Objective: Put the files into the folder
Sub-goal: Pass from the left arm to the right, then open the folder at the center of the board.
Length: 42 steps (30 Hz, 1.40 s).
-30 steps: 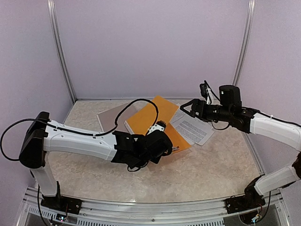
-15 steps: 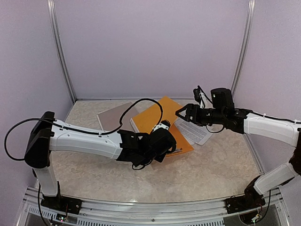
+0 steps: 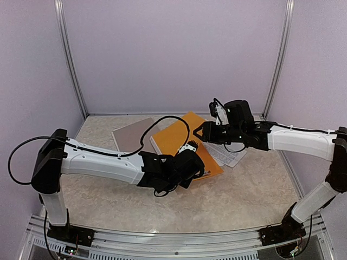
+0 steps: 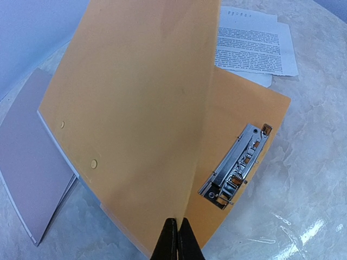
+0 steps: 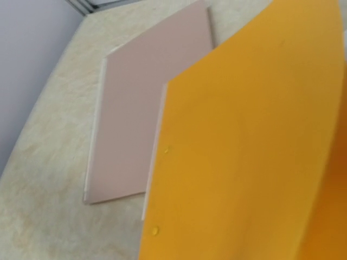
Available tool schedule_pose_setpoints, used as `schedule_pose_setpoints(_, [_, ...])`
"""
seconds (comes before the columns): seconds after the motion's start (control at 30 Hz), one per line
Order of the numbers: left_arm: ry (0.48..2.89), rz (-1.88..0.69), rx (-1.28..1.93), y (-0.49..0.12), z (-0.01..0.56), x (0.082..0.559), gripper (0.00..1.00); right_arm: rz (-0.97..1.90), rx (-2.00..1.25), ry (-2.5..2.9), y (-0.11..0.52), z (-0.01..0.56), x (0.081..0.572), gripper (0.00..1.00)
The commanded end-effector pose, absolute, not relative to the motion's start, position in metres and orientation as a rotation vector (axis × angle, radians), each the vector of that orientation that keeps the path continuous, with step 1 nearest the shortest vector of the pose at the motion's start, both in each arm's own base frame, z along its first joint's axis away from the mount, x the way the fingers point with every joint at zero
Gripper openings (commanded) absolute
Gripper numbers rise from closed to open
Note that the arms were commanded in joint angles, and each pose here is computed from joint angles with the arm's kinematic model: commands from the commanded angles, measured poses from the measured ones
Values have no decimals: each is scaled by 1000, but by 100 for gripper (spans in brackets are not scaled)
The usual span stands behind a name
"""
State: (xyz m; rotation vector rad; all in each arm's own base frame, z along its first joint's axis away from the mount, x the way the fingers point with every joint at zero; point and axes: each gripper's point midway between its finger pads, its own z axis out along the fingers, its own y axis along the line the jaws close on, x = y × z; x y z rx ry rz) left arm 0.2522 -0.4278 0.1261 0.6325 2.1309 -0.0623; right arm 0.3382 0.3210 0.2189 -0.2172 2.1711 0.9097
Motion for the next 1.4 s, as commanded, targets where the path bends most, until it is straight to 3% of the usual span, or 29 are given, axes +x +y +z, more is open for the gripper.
schedule_pose_setpoints(0.0, [2112,-116,642,-444,131,252,0,707,-185,2212,310,202,352,39])
schedule_pose_setpoints(0.17, [2108,-137,661,-448,133,250,0,543,-159,2202,293,199,362,3])
schedule_pose_setpoints(0.27, [2114,-150,674,-450,133,249,0,438,-150,2182,283,207,365,0])
schedule_pose_setpoints(0.37, [2132,-187,690,-453,136,246,30,349,-139,2140,273,224,366,0])
schedule_pose_setpoints(0.47, [2161,-235,684,-451,142,244,69,229,-133,2084,260,245,363,0])
schedule_pose_setpoints(0.53, [2189,-268,662,-446,147,243,83,159,-138,2054,252,257,359,0])
schedule_pose_setpoints(0.6, [2230,-296,624,-435,149,243,89,93,-166,2032,248,265,354,0])
schedule_pose_setpoints(0.97, [2411,-343,129,-312,193,245,95,32,-524,1931,319,259,302,0])
schedule_pose_setpoints(1.37, [2423,-239,-265,-205,225,247,97,-130,-1024,1963,454,142,240,1])
